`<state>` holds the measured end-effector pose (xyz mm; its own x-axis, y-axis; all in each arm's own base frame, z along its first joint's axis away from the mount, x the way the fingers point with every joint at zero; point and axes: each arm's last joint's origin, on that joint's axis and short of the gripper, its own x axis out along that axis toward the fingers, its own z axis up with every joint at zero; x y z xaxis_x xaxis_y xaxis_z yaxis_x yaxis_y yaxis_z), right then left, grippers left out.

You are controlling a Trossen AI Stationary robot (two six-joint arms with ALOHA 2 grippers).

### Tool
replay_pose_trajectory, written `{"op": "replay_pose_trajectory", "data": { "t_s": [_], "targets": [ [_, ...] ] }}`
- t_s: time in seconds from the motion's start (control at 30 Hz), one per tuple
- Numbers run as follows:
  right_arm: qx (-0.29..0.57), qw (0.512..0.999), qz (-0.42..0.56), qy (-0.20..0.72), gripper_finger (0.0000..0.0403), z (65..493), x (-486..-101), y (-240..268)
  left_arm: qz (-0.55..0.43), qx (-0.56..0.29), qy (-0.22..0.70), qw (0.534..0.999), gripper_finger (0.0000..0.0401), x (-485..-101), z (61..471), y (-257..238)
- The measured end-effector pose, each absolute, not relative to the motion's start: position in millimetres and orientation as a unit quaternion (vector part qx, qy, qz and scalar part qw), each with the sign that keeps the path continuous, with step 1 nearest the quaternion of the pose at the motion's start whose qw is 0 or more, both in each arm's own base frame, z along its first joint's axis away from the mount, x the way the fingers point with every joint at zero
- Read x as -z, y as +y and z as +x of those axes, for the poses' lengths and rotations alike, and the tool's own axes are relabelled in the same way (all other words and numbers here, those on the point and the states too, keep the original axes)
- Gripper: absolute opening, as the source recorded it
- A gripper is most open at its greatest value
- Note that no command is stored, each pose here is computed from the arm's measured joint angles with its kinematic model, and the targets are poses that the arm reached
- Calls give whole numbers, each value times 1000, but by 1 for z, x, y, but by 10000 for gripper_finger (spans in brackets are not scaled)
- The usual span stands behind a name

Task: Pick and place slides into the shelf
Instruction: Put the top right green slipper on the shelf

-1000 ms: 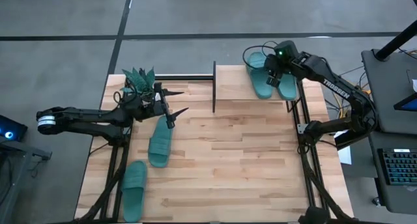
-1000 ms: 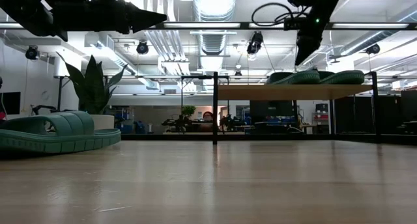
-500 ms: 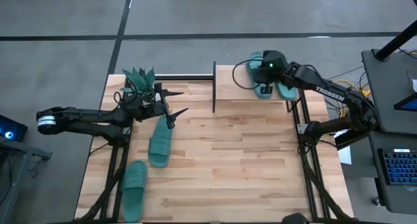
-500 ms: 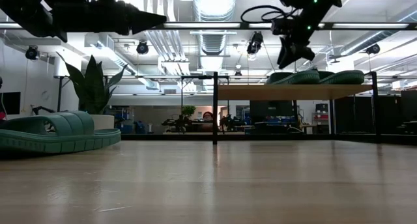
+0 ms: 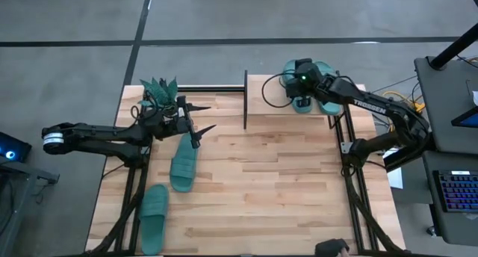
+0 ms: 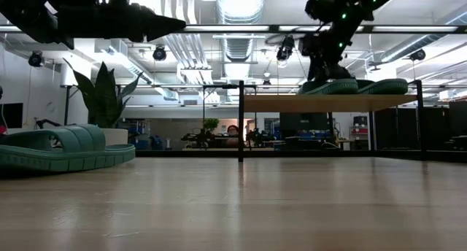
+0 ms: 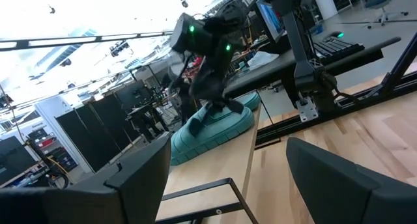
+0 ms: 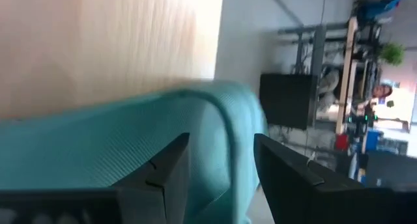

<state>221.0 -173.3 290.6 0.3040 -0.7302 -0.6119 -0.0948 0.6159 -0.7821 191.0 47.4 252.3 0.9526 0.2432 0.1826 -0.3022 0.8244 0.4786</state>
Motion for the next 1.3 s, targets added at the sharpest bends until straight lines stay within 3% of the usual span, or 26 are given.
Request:
{"op": "replay_pose_trajectory", "data": {
  "t_s": [0.27,0.53,0.77,1.3],
  "targets": [
    [255,700,-362,560,126,232,-290,-185,259,-143,-57,953,288,-252,191,47],
    [254,698,-358,566,21,231,-293,-184,259,-142,-53,954,288,-249,190,47],
    [274,660,-360,599,13,225,-292,-184,259,-142,-51,954,288,-248,190,47],
    [262,651,-381,602,11,218,-309,-182,259,-142,-51,954,288,-248,190,47]
  ]
}}
